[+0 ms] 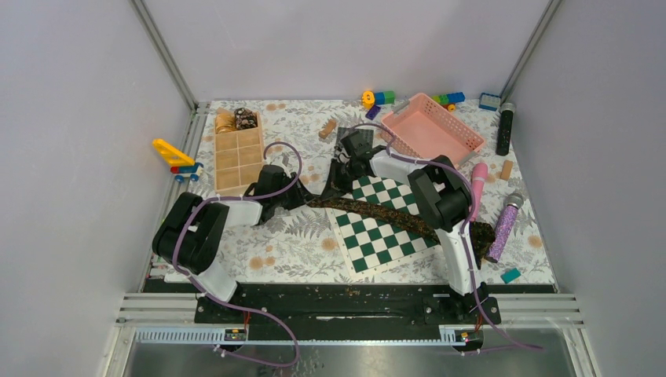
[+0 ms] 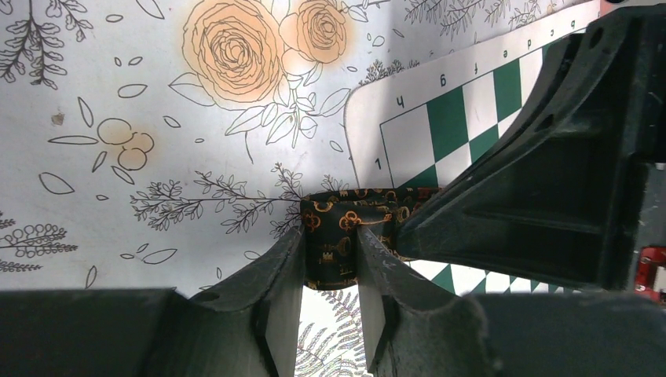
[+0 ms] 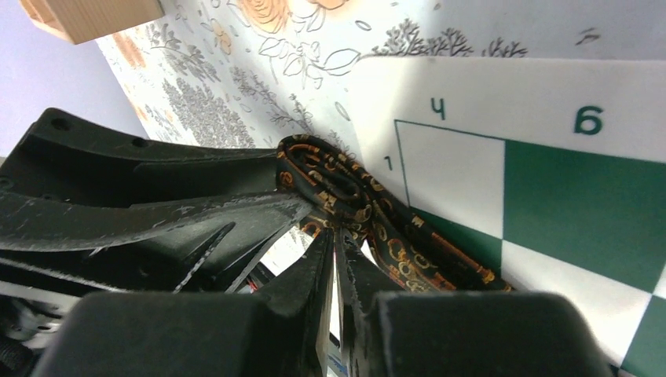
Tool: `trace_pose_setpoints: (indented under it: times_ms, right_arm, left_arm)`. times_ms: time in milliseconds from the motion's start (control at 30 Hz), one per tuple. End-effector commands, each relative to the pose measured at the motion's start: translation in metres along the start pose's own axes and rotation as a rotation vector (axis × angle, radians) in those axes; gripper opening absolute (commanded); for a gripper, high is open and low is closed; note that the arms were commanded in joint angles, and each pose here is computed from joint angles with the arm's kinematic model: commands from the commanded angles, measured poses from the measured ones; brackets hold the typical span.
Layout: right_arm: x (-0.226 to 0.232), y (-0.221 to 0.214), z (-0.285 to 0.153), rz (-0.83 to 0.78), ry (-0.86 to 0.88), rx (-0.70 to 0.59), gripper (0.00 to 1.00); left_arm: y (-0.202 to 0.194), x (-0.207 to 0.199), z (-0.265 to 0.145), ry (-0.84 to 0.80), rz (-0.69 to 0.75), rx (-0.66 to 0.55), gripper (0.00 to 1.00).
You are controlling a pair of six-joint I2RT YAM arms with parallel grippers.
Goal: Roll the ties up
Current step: Roll the tie at the center of the board.
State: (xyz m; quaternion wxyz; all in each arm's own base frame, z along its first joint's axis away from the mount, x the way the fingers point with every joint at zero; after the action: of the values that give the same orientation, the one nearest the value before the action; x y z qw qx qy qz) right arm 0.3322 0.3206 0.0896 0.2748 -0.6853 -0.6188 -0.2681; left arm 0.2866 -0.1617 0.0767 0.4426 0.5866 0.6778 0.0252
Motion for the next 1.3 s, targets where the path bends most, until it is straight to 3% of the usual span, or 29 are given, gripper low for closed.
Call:
trace_pose_setpoints:
  times_ms: [0, 400, 733, 1267]
  right_arm:
    - [-0.007, 0.002, 0.006, 0.012, -0.025, -0.012, 0.11]
    - [-0.013, 0.002, 0.008, 0.016, -0.073, -0.016, 0.11]
    - [-0.013, 0.003, 0.006, 0.018, -0.095, -0.022, 0.11]
    - [-0.012, 0.003, 0.005, 0.02, -0.092, -0.022, 0.11]
  left_arm:
    - [0.007, -0.008, 0.0, -0.047, 0.016, -0.022, 0.31]
    - [0.001, -0.005, 0.0, -0.063, 0.009, -0.014, 0.42]
    - [-0.003, -0.009, 0.0, -0.124, 0.012, -0.008, 0.59]
    - [-0.018, 0.001, 0.006, -0.111, -0.015, 0.042, 0.53]
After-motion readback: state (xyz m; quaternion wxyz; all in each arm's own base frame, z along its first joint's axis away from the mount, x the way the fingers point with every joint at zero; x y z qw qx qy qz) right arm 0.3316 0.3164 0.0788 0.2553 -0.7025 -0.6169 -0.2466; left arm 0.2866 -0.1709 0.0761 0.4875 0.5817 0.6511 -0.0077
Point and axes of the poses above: each gripper's point midway between its finger pads, its own z axis out along the fingers, its own x axis along the line the jaws close on, y = z × x, the point moved 8 cm from there along -z, back along the fingers, and after that the axes turned 5 degrees about z, right-handed, at the moved point
